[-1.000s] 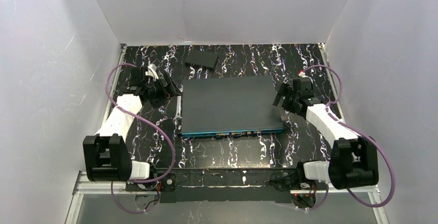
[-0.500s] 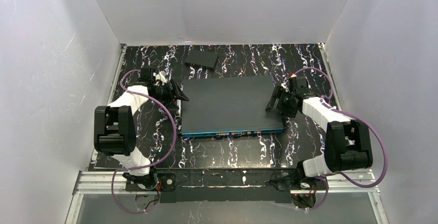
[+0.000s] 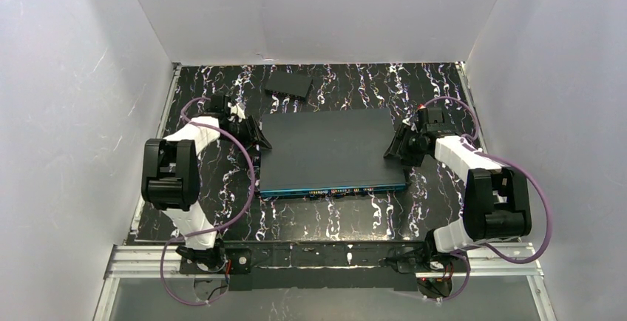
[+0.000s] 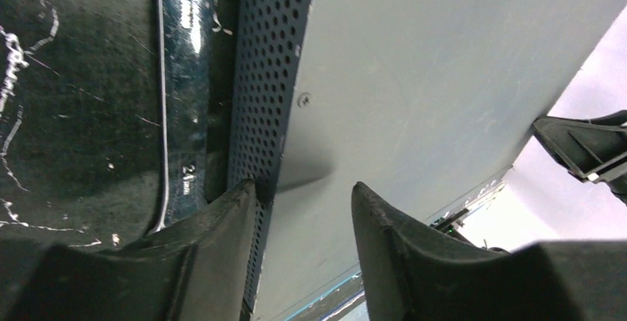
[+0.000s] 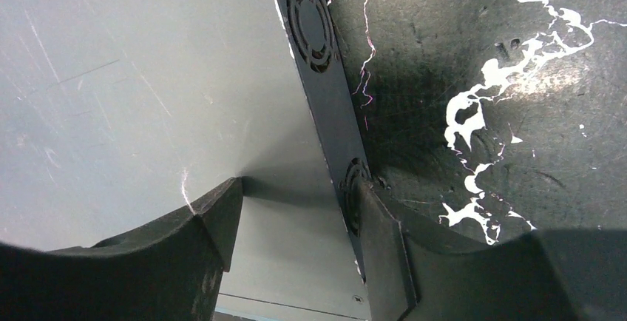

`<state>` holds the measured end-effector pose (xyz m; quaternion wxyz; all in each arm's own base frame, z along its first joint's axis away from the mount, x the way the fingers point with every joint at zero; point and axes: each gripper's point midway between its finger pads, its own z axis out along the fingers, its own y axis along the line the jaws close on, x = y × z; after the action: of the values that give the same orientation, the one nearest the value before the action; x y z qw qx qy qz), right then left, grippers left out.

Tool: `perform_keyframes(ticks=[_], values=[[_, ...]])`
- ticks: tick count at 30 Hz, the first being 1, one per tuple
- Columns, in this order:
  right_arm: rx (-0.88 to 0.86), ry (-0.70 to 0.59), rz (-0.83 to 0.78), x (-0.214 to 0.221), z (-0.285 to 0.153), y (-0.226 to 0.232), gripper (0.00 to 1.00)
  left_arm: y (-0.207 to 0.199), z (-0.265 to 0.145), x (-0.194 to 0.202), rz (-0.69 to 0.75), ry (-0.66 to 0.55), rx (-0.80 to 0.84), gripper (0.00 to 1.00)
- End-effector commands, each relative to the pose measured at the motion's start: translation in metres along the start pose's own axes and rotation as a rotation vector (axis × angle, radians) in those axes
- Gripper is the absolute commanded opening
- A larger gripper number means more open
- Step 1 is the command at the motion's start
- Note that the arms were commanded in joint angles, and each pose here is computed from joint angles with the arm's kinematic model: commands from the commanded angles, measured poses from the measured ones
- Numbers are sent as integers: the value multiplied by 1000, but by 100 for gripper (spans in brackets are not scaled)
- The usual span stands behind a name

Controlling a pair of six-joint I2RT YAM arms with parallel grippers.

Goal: Pull the plug from the switch port
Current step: Move the switch port to the center of the board.

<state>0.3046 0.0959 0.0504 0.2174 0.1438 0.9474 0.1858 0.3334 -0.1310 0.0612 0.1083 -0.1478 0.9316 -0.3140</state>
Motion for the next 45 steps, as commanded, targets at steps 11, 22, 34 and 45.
perform_keyframes(ticks=[11, 22, 34, 45], values=[[-202, 38, 9, -30, 17, 52, 33, -55, 22, -24, 81, 46, 77, 22], [-263, 64, 44, -45, 32, 66, 22, -90, 58, -47, 95, 85, 124, 11], [-265, 56, 88, -53, 26, 58, 20, -138, 93, -45, 159, 142, 168, 1], [-239, 70, 95, -48, 16, 42, 31, -150, 75, -49, 250, 72, 95, 36]])
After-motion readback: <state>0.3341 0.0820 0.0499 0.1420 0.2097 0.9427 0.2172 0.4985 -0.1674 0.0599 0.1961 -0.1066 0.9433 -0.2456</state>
